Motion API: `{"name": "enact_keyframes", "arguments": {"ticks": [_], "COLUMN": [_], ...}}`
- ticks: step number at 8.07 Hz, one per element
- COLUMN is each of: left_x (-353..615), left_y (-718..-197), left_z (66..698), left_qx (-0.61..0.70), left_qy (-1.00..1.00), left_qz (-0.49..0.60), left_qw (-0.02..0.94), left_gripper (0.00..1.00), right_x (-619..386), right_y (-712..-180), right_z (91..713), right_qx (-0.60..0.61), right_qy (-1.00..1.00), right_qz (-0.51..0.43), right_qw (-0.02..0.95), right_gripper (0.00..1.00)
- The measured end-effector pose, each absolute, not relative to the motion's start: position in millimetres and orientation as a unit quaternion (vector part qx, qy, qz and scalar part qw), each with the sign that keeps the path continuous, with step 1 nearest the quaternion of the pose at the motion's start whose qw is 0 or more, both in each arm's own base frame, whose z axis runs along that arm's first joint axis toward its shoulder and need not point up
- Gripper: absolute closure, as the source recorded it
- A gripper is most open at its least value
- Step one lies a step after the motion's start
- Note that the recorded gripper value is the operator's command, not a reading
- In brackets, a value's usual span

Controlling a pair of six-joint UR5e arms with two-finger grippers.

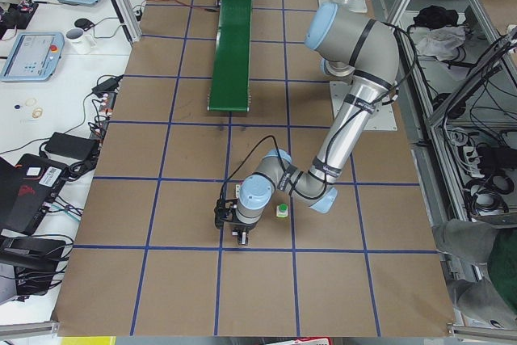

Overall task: Move capacitor from left to right
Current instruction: 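Lift the black capacitor with the left gripper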

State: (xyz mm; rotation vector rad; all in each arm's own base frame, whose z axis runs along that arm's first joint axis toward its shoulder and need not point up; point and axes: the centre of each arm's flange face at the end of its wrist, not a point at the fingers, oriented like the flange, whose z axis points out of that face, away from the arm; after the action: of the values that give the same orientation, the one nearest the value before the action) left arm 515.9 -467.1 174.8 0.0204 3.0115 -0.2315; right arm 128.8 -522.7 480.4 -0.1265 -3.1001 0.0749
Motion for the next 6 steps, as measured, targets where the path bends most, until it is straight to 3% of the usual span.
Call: {"name": "enact_keyframes", "arguments": {"ticks": [6], "left_x": [390], "left_y": [-525], "left_z": [324], "left_qx": [-0.003], "left_qy": [0.993], "left_qz": [-0.059], "left_qw": [0.104], "left_gripper": [0.65], "right_x": [129], "right_y": [-523], "right_z": [480], "right_qx": [-0.041], "right_qy": [-0.999], "right_qz": [0.024], "right_qw": [0.019], "right_gripper": [0.00]}}
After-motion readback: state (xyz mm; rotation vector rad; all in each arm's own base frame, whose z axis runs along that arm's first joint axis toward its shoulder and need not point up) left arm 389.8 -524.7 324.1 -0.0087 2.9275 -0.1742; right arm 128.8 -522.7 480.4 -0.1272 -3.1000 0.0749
